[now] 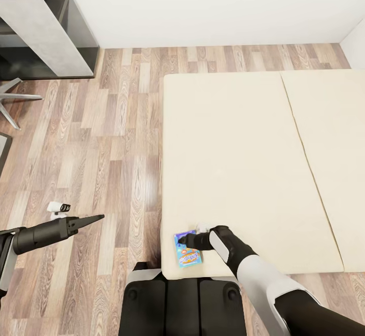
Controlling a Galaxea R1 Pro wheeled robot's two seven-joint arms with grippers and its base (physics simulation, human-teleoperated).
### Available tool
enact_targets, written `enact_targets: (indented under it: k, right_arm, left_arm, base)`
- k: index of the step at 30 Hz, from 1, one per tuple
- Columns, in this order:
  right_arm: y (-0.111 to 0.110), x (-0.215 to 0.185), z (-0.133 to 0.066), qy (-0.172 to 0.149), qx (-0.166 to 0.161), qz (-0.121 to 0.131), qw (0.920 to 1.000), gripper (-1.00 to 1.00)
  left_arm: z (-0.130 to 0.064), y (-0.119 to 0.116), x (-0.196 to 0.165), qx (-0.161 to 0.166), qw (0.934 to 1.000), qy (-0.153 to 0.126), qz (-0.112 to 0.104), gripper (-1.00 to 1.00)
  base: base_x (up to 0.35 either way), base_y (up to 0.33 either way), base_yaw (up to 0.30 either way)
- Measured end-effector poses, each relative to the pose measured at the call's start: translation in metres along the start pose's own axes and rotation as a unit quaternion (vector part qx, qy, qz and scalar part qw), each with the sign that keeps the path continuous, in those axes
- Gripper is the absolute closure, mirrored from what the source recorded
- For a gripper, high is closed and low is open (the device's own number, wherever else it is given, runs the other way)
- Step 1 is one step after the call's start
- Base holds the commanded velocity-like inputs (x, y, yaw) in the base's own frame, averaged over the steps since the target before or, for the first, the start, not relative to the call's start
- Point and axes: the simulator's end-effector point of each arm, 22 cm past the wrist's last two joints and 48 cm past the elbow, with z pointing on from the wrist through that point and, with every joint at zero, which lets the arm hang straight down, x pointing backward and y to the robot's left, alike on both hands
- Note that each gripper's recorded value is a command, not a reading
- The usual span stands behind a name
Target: Put all the toys in the child's room - the three board games (two on the bed and one on the table), the two jigsaw puzzles on the table, and the tennis ball on the table - inside the toy box on the table in the child's room.
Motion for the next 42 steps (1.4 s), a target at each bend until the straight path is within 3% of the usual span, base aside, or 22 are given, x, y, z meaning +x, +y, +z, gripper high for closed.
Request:
enact_targets:
  k: [29, 37, 42]
  right_arm:
    - [0.003, 0.002, 0.001, 0.002, -0.007, 0.0, 1.0, -1.0]
    - [0.025, 0.002, -0.001, 0.002, -0.057, -0.001, 0.9984, -1.0]
    - [0.029, 0.002, -0.001, 0.002, -0.067, -0.001, 0.9977, -1.0]
  left_arm:
    - [0.0, 0.0, 0.0, 0.0, 1.0, 0.0, 0.0, -1.0]
    - [0.0, 0.0, 0.0, 0.0, 1.0, 0.0, 0.0, -1.0]
    - [0.0, 0.0, 0.0, 0.001, 1.0, 0.0, 0.0, -1.0]
  base:
    - [0.0, 0.0, 0.0]
    - [0.0, 0.0, 0.0]
    - [0.0, 0.0, 0.0]
